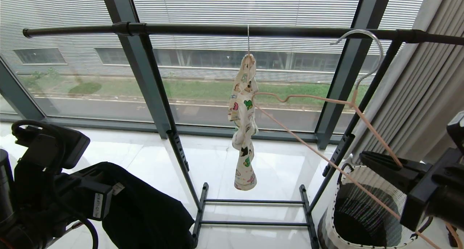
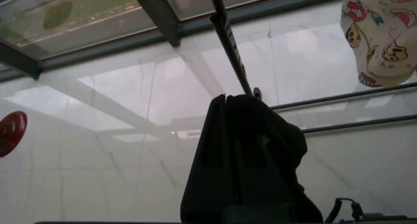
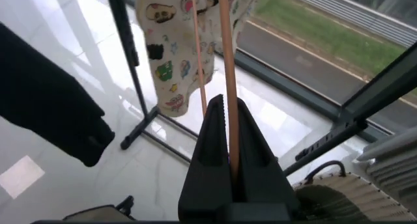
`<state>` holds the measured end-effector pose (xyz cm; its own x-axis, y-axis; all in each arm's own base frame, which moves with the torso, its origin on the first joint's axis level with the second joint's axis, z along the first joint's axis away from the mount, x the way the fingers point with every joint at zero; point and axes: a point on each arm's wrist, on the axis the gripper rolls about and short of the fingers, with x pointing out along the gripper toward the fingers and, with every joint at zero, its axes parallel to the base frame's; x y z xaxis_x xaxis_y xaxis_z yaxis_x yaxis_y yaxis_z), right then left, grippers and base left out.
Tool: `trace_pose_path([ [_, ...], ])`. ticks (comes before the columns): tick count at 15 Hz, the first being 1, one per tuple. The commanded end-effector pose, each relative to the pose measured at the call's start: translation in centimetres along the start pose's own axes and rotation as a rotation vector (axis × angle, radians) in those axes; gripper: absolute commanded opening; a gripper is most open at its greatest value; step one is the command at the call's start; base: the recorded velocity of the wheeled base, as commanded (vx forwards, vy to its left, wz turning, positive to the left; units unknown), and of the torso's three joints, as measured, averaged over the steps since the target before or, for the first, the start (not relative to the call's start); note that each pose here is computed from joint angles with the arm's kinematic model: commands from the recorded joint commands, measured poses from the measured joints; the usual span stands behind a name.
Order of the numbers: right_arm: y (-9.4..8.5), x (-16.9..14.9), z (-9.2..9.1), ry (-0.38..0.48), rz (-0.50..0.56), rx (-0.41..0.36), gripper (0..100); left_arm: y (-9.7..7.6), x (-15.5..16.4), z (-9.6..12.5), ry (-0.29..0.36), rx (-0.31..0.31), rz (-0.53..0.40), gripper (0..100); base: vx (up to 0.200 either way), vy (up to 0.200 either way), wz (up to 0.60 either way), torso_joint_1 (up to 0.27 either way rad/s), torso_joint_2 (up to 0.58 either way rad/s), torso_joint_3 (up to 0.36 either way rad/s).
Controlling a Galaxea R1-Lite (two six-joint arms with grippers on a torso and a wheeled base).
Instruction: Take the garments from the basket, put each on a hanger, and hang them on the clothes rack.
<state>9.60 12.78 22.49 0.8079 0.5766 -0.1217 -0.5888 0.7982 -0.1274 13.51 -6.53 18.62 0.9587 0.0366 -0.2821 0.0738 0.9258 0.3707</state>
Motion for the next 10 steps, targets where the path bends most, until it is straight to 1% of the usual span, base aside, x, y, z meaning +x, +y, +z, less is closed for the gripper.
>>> trace_pose_path([
  [1, 1.6, -0.4, -0.2, -0.001, 0.101, -0.034, 0, -0.3, -0.1, 0.5, -0.021, -0.001, -0.022, 0, 0.0, 0.0, 0.0, 0.0, 0.0, 0.0],
  [2, 2.6, -0.6, -0.2, -0.004, 0.16, -0.046, 0, -0.4, 0.0, 1.3, -0.037, -0.01, -0.028, 0, 0.0, 0.0, 0.0, 0.0, 0.0, 0.0],
  [3, 3.9, -1.0, -0.5, 0.002, 0.238, -0.065, 0, -0.6, 0.7, 2.7, -0.055, -0.048, -0.026, 0, 0.0, 0.0, 0.0, 0.0, 0.0, 0.0],
  [4, 4.7, -1.1, -0.7, 0.012, 0.28, -0.079, 0, -0.6, 1.3, 4.3, -0.081, -0.104, -0.021, 0, 0.0, 0.0, 0.0, 0.0, 0.0, 0.0],
  [5, 5.5, -0.9, -0.9, 0.021, 0.309, -0.089, 0, -0.7, 1.8, 5.7, -0.104, -0.14, -0.02, 0, 0.0, 0.0, 0.0, 0.0, 0.0, 0.0],
  [6, 6.3, -0.6, -1.0, 0.023, 0.335, -0.096, 0, -0.8, 2.2, 6.9, -0.125, -0.154, -0.021, 0, 0.0, 0.0, 0.0, 0.0, 0.0, 0.0],
  [7, 7.6, -0.2, -1.3, 0.021, 0.374, -0.103, 0, -1.0, 2.5, 7.8, -0.144, -0.164, -0.027, 0, 0.0, 0.0, 0.0, 0.0, 0.0, 0.0],
  [9, 9.5, 0.5, -1.7, 0.02, 0.418, -0.109, 0, -1.4, 2.8, 8.7, -0.177, -0.179, -0.032, 0, 0.0, 0.0, 0.0, 0.0, 0.0, 0.0],
  [10, 10.7, 1.5, -2.0, 0.01, 0.423, -0.104, 0, -1.7, 2.8, 9.2, -0.201, -0.183, -0.044, 0, 0.0, 0.0, 0.0, 0.0, 0.0, 0.0],
])
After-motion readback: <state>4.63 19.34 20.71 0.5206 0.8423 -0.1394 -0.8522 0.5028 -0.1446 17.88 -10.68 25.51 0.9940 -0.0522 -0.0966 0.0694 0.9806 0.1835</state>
